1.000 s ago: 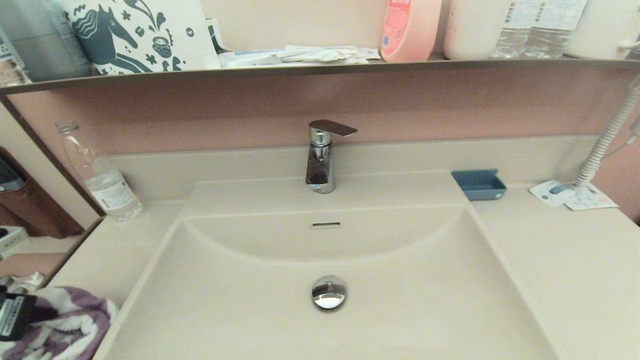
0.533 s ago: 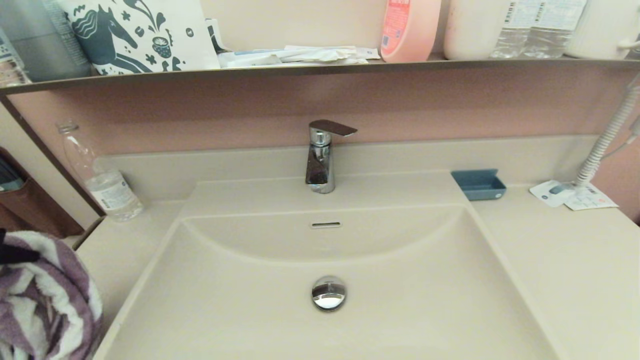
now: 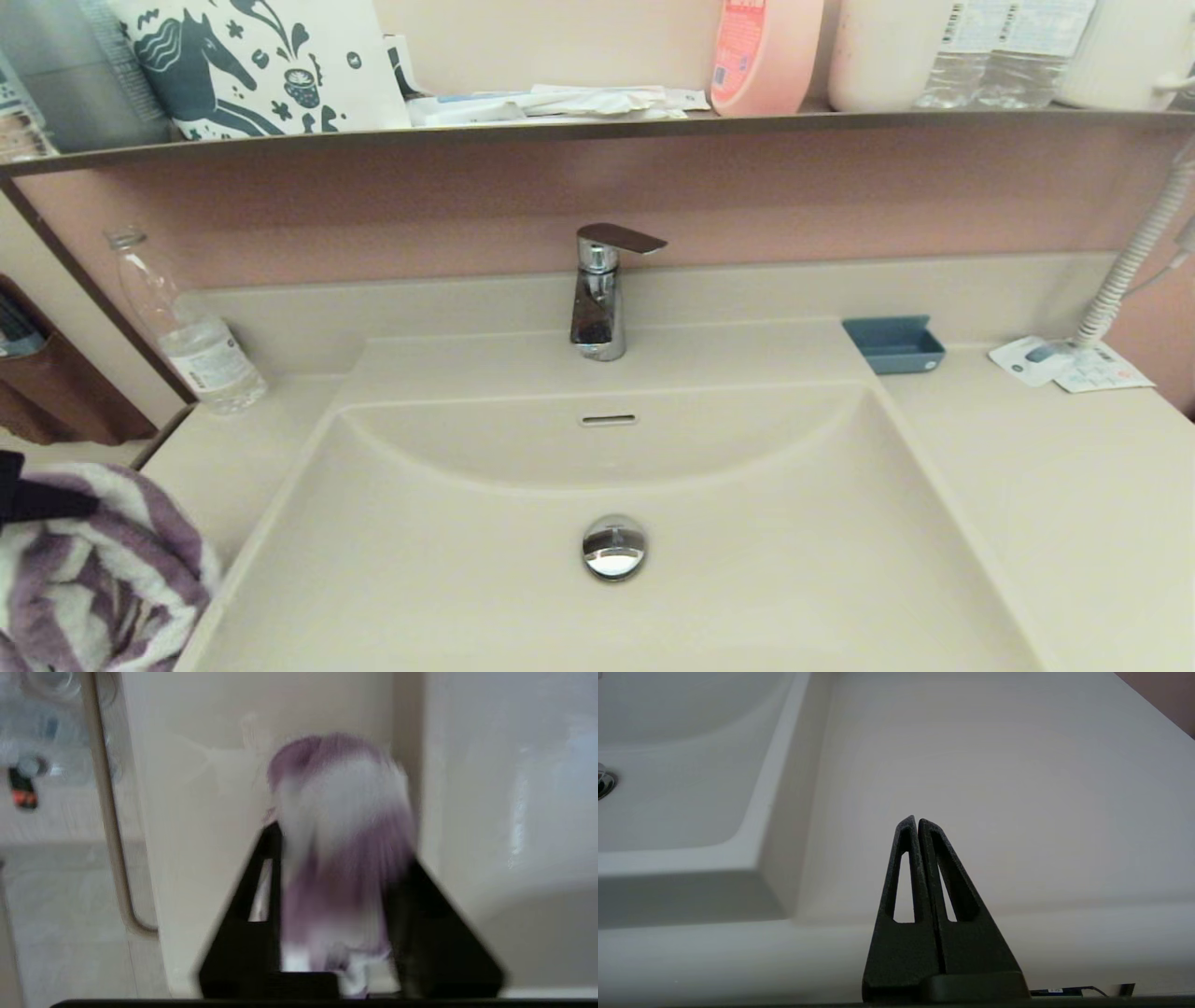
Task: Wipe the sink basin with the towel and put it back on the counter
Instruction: Wipe the sink
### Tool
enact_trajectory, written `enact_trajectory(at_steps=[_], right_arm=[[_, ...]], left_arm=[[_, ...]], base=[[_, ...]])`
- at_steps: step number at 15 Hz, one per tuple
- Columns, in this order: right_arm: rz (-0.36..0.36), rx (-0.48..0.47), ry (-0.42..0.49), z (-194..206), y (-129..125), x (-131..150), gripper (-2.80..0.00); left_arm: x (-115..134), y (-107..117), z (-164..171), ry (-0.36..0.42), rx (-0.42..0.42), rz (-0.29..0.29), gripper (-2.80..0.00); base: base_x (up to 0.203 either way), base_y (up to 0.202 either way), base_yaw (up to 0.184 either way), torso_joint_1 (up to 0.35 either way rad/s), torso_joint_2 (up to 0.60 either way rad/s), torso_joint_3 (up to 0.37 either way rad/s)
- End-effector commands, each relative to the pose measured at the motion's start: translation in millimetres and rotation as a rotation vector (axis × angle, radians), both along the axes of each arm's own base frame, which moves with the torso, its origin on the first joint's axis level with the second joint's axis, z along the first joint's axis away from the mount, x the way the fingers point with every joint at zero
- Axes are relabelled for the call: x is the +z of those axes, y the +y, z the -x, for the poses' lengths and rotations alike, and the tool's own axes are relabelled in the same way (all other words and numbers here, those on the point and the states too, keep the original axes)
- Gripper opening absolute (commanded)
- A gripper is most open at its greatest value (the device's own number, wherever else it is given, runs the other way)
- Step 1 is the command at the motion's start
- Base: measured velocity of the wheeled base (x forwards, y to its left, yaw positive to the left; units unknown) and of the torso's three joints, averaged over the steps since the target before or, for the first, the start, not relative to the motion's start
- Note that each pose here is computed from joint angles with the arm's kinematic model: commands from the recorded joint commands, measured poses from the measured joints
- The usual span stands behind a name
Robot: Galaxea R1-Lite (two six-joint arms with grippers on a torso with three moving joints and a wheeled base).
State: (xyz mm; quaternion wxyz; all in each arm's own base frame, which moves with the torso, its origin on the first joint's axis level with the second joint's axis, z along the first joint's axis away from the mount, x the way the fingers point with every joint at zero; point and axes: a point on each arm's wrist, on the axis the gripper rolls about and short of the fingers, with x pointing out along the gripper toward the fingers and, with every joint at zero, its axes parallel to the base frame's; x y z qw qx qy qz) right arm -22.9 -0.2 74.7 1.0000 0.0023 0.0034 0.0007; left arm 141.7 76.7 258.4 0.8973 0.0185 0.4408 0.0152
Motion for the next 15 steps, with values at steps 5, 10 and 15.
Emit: enact_trajectory(at_steps=[5,10,15], right_arm=[[0.0,0.0,0.001,0,0,0,-2.8],[0.0,0.0,0.001,0,0,0,-2.8],[0.0,0.0,0.001,0,0,0,-2.8]], left_arm=[[1,-4,15,0.102,0.042,-0.083,0.0],[6,-25,30,0.037,-0.031,-0.098,-2.8],[13,-61,72,-0.136,-0.24,0.122,-2.8]], base=[[0.0,0.0,0.0,0.0,0.0,0.0],[0.0,0.0,0.0,0.0,0.0,0.0],[0.0,0.0,0.0,0.0,0.0,0.0]])
